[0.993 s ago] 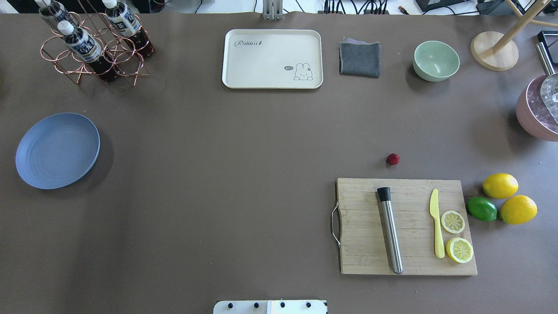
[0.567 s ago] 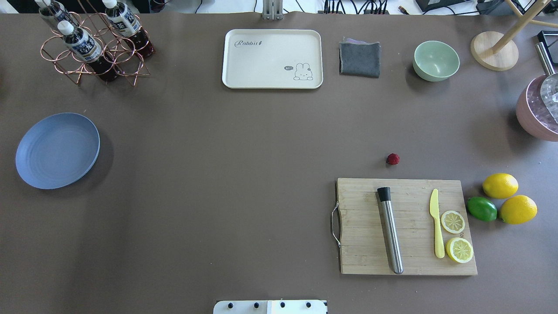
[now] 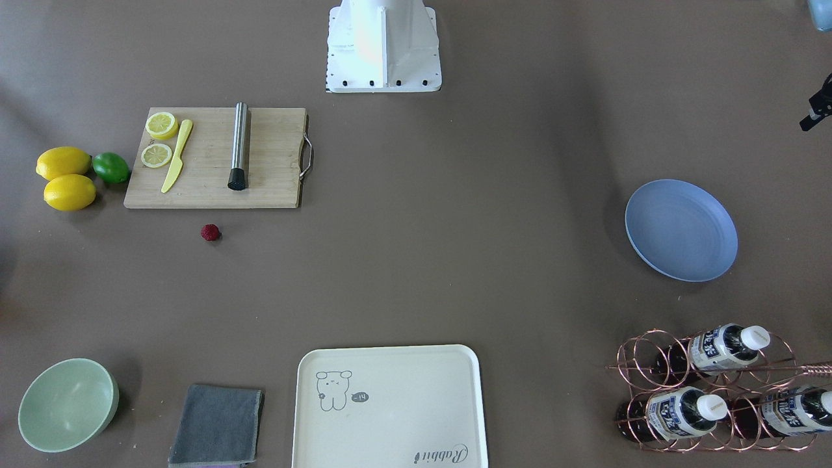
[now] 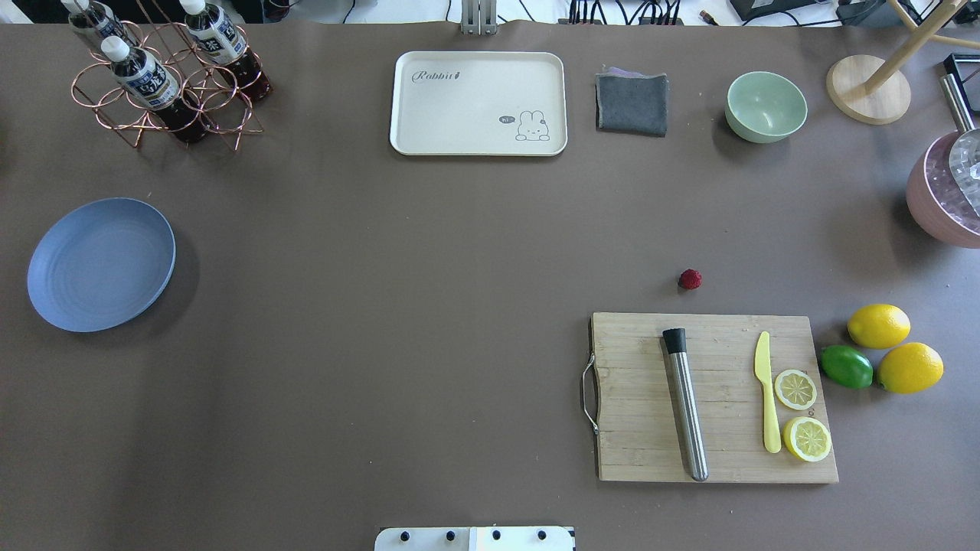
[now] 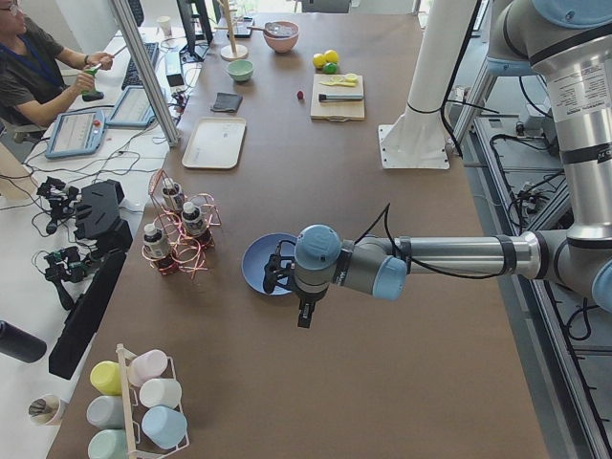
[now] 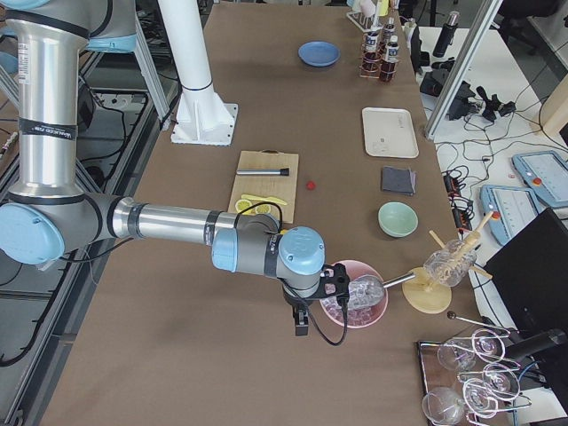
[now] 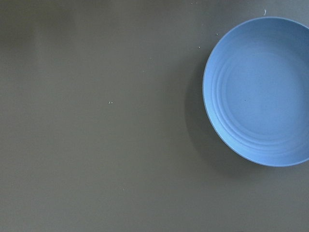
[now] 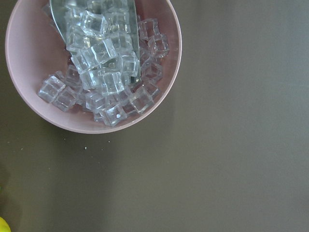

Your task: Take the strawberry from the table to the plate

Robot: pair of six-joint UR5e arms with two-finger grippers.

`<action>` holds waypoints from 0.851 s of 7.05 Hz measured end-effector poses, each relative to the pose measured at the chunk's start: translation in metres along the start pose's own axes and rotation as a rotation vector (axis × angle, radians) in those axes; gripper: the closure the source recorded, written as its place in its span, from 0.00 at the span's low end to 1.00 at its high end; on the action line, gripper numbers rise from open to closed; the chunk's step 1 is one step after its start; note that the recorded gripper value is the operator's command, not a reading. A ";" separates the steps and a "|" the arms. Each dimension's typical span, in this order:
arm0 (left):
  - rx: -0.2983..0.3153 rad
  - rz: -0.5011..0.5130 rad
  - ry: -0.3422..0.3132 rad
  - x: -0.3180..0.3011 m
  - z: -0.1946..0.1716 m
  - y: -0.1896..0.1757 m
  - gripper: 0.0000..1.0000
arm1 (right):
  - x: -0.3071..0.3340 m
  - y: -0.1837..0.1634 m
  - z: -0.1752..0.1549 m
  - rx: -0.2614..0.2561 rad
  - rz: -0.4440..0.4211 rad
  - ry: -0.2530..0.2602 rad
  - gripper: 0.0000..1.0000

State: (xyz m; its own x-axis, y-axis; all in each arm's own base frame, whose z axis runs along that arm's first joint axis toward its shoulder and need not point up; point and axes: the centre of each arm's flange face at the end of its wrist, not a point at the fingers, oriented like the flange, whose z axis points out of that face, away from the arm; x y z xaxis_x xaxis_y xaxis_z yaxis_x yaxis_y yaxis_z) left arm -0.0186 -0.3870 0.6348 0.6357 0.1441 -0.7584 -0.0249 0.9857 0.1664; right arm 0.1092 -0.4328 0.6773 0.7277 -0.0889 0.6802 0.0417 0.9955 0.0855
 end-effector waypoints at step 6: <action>0.003 0.009 -0.034 0.045 0.076 -0.106 0.03 | -0.003 -0.001 0.000 0.004 -0.001 -0.025 0.00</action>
State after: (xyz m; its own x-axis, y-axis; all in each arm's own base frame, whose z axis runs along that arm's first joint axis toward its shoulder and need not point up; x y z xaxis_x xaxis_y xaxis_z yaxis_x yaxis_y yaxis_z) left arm 0.0715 -0.4917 0.6306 0.6614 0.1498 -0.7349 -0.0281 0.9841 0.1753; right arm 0.1070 -0.4340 0.6757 0.7105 -0.0903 0.6979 0.0395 0.9953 0.0885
